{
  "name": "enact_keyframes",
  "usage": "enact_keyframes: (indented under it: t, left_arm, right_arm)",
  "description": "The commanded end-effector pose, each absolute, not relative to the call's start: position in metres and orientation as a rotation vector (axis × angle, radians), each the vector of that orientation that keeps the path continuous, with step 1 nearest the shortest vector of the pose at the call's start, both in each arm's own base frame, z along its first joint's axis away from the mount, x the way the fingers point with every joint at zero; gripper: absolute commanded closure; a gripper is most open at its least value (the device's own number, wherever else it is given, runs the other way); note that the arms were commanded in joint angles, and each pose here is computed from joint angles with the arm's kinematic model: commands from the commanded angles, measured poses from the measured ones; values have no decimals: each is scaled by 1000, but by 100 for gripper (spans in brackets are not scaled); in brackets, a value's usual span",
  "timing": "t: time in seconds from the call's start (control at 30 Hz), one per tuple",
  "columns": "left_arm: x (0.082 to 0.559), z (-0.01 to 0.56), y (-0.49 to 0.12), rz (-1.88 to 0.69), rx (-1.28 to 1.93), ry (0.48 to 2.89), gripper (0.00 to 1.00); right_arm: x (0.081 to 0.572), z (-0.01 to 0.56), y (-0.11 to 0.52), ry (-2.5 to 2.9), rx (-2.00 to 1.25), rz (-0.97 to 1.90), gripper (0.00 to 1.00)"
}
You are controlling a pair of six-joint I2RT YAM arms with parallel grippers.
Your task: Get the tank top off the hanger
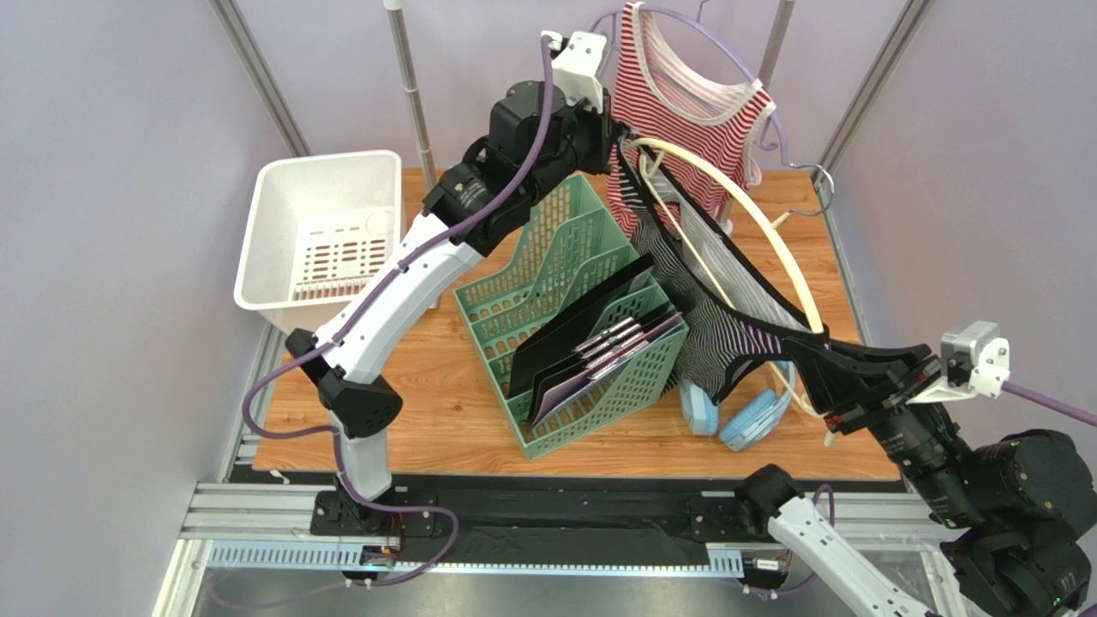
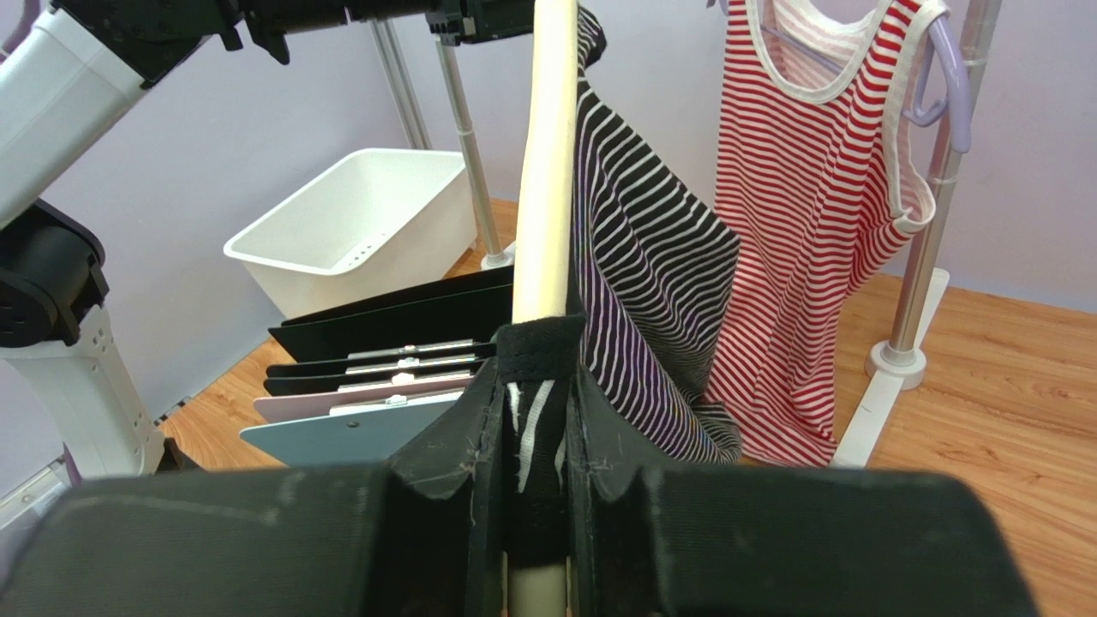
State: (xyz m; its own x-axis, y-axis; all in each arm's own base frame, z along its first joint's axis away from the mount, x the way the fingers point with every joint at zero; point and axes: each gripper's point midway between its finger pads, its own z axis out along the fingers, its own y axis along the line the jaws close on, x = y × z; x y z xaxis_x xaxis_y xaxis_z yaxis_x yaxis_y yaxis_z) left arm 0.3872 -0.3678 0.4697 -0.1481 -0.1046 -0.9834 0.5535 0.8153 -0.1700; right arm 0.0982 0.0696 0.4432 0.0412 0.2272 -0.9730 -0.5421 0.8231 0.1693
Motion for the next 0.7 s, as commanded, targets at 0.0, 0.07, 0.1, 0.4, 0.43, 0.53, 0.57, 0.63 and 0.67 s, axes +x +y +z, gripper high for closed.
enact_keyframes:
  t: [0.0, 0.07, 0.1, 0.4, 0.43, 0.53, 0.57, 0.63, 0.67]
  left_arm:
    - [400, 469, -346, -489, 306, 1636, 100]
    - [400, 463, -348, -492, 317, 1649, 100]
    - [399, 461, -350, -508, 329, 1654, 100]
    - [374, 450, -370, -668, 433, 1684, 100]
    - [369, 451, -369, -686, 445, 1683, 100]
    - [354, 451, -368, -733, 487, 1678, 100]
    - [352, 452, -366, -735, 490, 1676, 100]
    - [347, 450, -363, -733, 502, 1680, 100]
    - [347, 449, -362, -727, 508, 1682, 100]
  right_arm:
    - [78, 488, 58, 1219, -220, 652, 100]
    - [74, 494, 56, 1186, -212, 660, 100]
    - [74, 495, 55, 1176, -207, 666, 100]
    - [104, 512, 56, 1125, -99, 646, 100]
    - [115, 513, 61, 1142, -92, 638, 100]
    - [142, 509, 70, 1186, -77, 602, 100]
    - [148, 512, 70, 1180, -68, 585, 100]
    - [162, 512, 74, 1195, -66, 556, 100]
    - [175, 510, 78, 1218, -61, 528, 100]
